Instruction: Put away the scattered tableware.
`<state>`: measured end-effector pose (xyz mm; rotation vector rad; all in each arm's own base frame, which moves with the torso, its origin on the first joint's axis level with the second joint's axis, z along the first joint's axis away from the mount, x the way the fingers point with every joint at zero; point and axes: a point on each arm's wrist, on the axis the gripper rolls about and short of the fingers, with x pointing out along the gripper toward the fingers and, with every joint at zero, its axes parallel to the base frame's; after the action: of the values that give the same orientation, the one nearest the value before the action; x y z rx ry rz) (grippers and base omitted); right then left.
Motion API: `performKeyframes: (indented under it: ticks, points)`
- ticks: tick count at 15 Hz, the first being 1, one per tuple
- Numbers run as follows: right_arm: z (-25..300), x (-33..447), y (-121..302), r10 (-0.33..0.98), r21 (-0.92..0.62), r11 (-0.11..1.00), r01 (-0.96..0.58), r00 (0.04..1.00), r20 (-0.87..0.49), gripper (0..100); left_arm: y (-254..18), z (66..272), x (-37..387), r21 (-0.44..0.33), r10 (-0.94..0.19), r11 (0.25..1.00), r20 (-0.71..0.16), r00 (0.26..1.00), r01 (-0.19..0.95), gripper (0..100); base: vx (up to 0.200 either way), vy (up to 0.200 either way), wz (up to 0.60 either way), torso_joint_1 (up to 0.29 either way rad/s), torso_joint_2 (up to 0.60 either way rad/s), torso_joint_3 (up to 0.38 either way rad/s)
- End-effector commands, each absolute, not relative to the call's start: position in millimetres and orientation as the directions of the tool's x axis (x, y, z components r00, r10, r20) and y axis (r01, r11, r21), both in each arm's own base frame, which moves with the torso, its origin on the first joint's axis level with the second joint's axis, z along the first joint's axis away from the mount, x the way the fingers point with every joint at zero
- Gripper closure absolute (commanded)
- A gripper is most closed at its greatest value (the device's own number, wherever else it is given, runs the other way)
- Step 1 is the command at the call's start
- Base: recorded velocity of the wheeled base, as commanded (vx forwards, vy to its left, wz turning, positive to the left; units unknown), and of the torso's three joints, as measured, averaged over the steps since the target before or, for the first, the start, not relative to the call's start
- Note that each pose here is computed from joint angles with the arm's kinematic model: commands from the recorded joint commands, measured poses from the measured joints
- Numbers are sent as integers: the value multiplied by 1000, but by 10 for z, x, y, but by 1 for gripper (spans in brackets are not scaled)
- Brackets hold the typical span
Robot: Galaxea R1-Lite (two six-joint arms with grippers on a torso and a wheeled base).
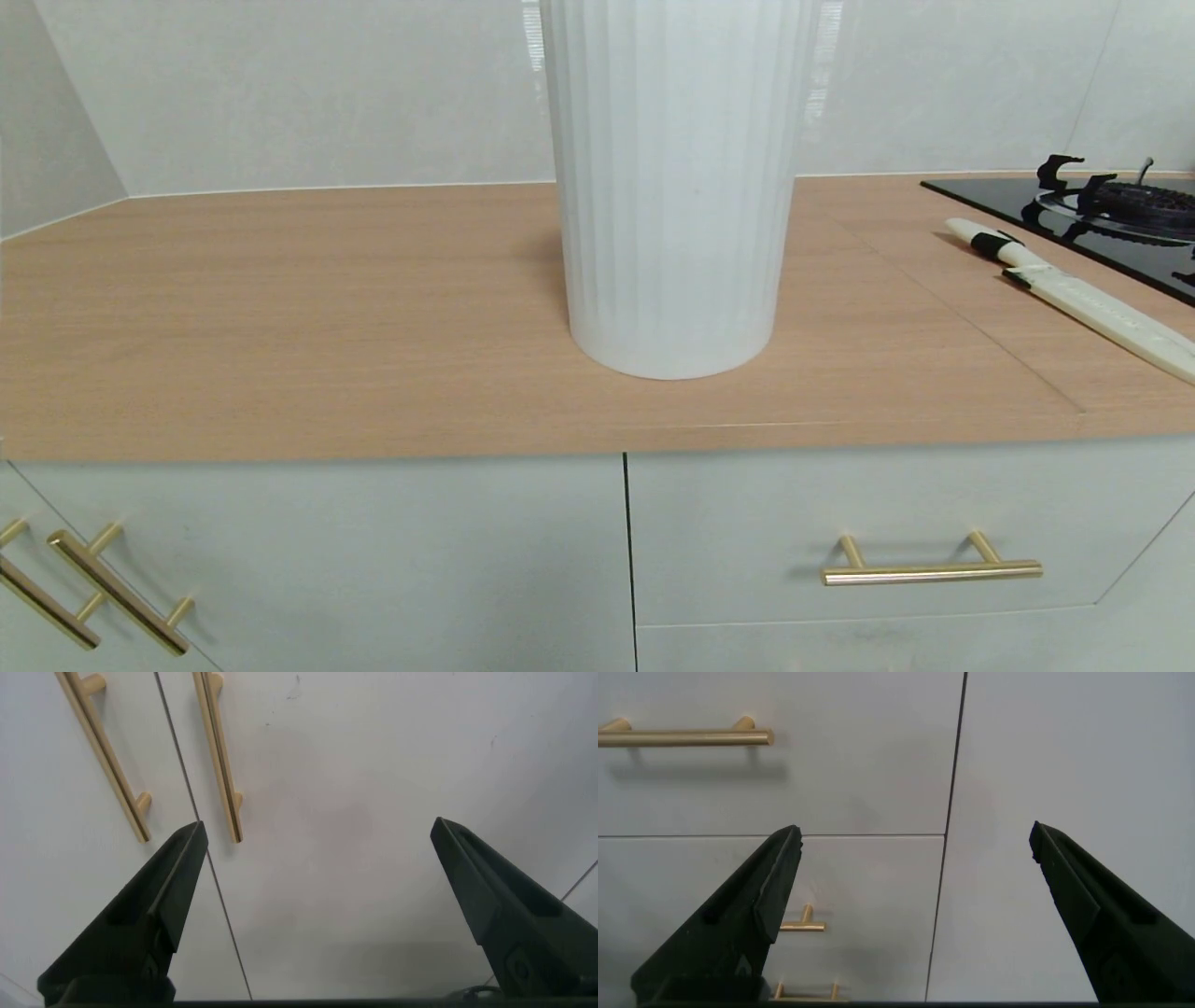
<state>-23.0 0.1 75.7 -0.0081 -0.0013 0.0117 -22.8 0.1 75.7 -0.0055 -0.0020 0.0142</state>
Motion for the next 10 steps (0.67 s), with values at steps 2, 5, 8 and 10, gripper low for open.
performKeyframes:
  ticks: [2,5,8,10]
  points:
    - [757,-229,0,11,-3,1000,-11,1000,0,0,1,758,-228,-6,15,1000,3,1000,-15,0,0,0,0,5,-154,-156]
    - [757,-229,0,11,0,1000,-11,1000,0,0,1,756,-228,-6,15,1000,2,1000,-15,0,0,0,0,45,-256,-331]
    - [757,-229,0,11,2,1000,-11,1000,0,0,1,758,-228,-6,15,1000,3,1000,-15,0,0,0,0,80,-531,-346]
    - [757,-229,0,11,2,1000,-11,1000,0,0,1,756,-228,-6,15,1000,2,1000,-15,0,0,0,0,119,-449,-339]
